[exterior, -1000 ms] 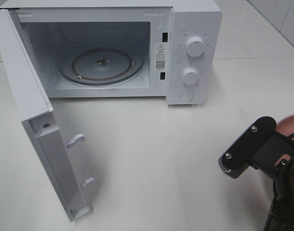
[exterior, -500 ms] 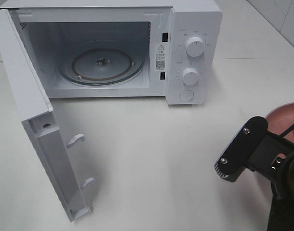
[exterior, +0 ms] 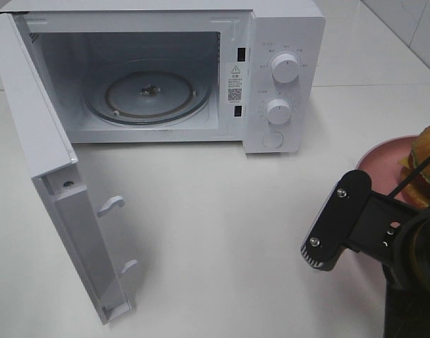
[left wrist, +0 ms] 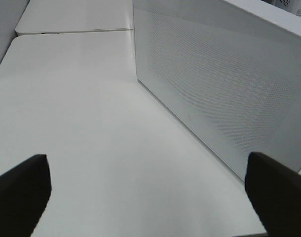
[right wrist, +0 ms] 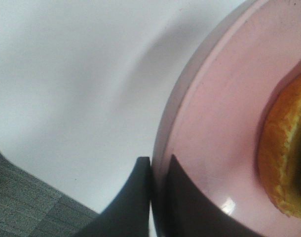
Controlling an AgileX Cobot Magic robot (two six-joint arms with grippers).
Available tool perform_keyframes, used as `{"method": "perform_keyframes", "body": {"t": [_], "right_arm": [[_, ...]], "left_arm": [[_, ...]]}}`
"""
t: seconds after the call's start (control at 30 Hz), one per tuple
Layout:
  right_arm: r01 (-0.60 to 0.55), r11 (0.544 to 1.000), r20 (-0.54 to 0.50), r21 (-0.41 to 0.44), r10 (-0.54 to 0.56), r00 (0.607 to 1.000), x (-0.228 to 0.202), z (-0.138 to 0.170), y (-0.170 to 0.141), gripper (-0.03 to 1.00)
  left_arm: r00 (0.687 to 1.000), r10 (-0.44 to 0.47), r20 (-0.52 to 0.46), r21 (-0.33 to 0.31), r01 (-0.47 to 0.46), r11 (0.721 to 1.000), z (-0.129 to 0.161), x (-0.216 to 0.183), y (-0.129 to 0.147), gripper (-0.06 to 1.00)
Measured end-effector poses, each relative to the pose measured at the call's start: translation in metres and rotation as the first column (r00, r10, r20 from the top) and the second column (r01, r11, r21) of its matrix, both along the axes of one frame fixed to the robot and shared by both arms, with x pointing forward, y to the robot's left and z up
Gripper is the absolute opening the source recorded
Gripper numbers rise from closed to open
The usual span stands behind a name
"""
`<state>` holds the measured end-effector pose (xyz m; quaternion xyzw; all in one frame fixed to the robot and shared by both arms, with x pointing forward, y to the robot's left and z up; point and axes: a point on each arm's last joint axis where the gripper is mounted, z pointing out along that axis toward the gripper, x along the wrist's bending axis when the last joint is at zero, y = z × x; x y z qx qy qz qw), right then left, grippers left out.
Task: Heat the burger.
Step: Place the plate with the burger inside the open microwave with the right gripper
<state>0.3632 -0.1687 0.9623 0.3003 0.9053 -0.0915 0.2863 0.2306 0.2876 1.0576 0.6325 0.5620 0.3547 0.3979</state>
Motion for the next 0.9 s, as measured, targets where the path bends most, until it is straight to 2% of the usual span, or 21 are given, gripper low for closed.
{"method": "perform_keyframes", "body": {"t": [0.47,0.7,0.9], "right_arm": [[-0.140,0.990,0.016,0.033,0.140,0.990,0.005,0.000,0.009,0.03],[-0.262,0.965,0.021,0.029,0.261,0.965,0.008,0.000,0.015,0.03],[-0.306,0.952,0.026,0.008,0.306,0.952,0.009,0.001,0.015,0.03]], "left_arm": [[1.000,0.000,0.000,0.000,0.000,1.000,0.000,0.000,0.000,0.99],[1.000,0.000,0.000,0.000,0.000,1.000,0.000,0.000,0.000,0.99],[1.000,0.000,0.000,0.000,0.000,1.000,0.000,0.000,0.000,0.99]]}}
